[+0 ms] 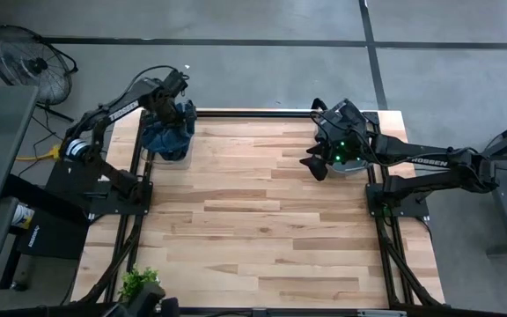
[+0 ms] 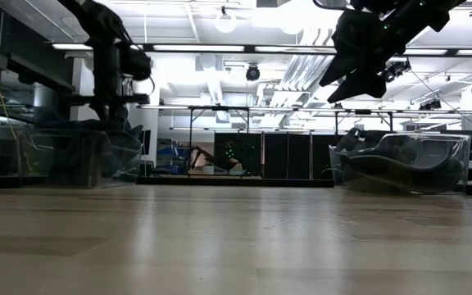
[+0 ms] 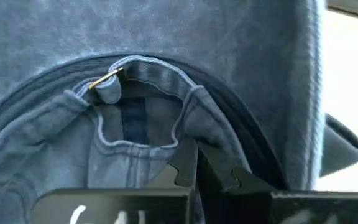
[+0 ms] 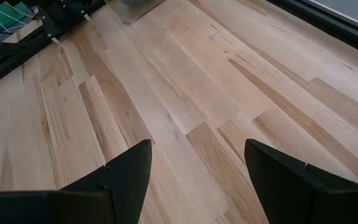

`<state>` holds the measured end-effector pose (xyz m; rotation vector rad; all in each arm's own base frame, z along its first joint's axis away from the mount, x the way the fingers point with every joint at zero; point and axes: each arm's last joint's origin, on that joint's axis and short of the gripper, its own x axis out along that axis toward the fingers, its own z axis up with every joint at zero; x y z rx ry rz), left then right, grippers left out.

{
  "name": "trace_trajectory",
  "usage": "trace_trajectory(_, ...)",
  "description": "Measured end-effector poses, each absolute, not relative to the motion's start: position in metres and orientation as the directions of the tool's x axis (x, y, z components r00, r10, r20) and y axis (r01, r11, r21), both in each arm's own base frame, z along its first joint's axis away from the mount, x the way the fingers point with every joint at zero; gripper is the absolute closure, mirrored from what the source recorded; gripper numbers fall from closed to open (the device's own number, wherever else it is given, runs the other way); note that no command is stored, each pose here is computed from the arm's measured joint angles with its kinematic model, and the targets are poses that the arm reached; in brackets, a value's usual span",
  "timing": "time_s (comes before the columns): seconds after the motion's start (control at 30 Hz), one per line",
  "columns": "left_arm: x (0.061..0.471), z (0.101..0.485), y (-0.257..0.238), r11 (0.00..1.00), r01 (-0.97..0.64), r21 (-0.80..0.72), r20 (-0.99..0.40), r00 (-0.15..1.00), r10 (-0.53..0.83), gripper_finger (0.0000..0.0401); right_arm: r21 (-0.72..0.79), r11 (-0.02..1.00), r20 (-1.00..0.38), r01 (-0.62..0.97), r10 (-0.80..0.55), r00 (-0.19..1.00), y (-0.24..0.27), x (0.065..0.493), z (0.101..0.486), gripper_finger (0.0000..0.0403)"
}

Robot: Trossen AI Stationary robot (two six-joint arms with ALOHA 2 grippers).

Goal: Pick & Place hat
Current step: Put the blue cap into the left transparent bin

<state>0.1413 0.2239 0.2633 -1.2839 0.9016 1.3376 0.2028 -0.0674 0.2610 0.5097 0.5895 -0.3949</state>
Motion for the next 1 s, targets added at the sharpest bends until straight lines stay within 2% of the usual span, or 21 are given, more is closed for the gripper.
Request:
trace_trajectory(0.4, 0.155, 0.217, 0.246, -0.206, -0.979, 0.005, -0.999, -0.015, 0.046, 0.0401, 0.333, 0.802, -0.631, 0.495, -0.200, 0.750, -0.067, 0.201, 0.259, 0.0151)
trace_trajectory(0.77, 0.159, 0.191, 0.254, -0.199, -0.979, 0.050, -0.999, -0.050, -0.005, 0.0401, 0.313, 0.794, -0.665, 0.521, -0.208, 0.717, -0.066, 0.199, 0.256, 0.0151)
trace_trajectory(1.0, 0.157, 0.180, 0.249, -0.195, -0.980, 0.038, -0.999, -0.032, -0.034, 0.0401, 0.309, 0.796, -0.668, 0.520, -0.207, 0.714, -0.066, 0.198, 0.256, 0.0151)
